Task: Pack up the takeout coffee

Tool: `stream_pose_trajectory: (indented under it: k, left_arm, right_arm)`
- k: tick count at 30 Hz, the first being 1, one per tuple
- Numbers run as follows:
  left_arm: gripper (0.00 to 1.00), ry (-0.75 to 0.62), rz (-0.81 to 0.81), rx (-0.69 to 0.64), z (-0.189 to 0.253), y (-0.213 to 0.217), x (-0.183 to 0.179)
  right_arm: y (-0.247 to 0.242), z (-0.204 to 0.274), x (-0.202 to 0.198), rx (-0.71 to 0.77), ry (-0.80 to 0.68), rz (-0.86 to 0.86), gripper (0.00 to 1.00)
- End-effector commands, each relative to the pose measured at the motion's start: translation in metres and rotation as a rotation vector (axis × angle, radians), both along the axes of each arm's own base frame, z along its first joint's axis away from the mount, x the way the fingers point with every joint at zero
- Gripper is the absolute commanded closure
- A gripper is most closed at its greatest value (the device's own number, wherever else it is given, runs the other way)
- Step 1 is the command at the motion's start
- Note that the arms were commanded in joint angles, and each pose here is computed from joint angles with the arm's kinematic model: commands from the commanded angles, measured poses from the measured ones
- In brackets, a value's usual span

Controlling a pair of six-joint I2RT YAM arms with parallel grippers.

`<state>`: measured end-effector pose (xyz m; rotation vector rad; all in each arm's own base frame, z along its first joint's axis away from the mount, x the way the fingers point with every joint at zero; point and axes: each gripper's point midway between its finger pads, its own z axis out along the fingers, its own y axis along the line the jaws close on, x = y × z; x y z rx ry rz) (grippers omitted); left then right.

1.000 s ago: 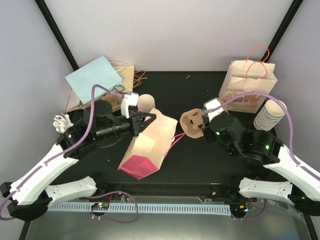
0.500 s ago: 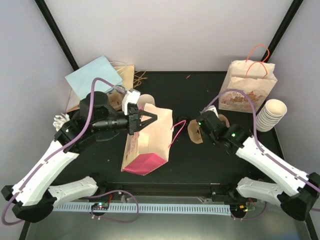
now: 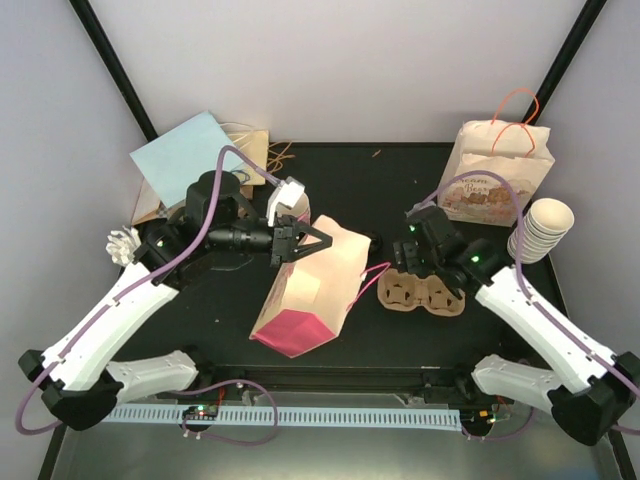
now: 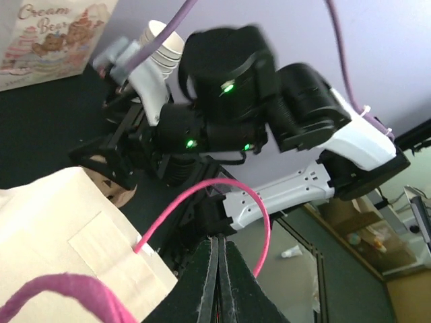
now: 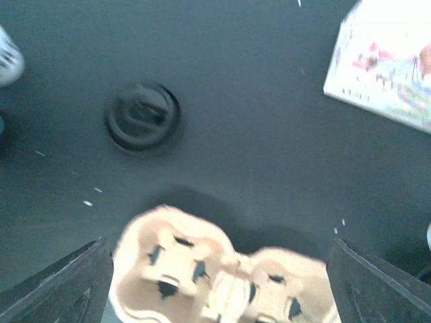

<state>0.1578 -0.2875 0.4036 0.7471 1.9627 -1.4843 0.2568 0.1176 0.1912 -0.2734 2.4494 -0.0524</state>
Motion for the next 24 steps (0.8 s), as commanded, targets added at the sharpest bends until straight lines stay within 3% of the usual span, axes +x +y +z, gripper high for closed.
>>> stream_pose_trajectory:
  k: [1, 6, 11, 16, 24]
  left_arm:
    - [0.98, -0.054, -0.101, -0.056, 0.024, -0.005, -0.01]
    - [0.98, -0.047, -0.133, -0.048, 0.02, -0.008, -0.012]
    - [0.98, -0.042, -0.17, -0.055, 0.02, -0.01, -0.016]
    - [0.99, -0.038, -0.192, -0.052, 0.017, -0.01, -0.02]
    - [0.99, -0.038, -0.203, -0.047, 0.014, -0.01, -0.021]
  right_arm:
    - [0.018, 0.073, 0.0, 0.12, -0.137, 0.127, 0.11]
    - [0.024, 0.144, -0.003, 0.187, -0.258, 0.198, 0.14]
    - [0.046, 0.182, -0.008, 0.206, -0.29, 0.367, 0.16]
    - [0.084, 0.185, -0.03, 0.247, -0.192, 0.64, 0.2]
    - [0.123, 0.163, -0.033, 0.283, -0.037, 0.812, 0.32]
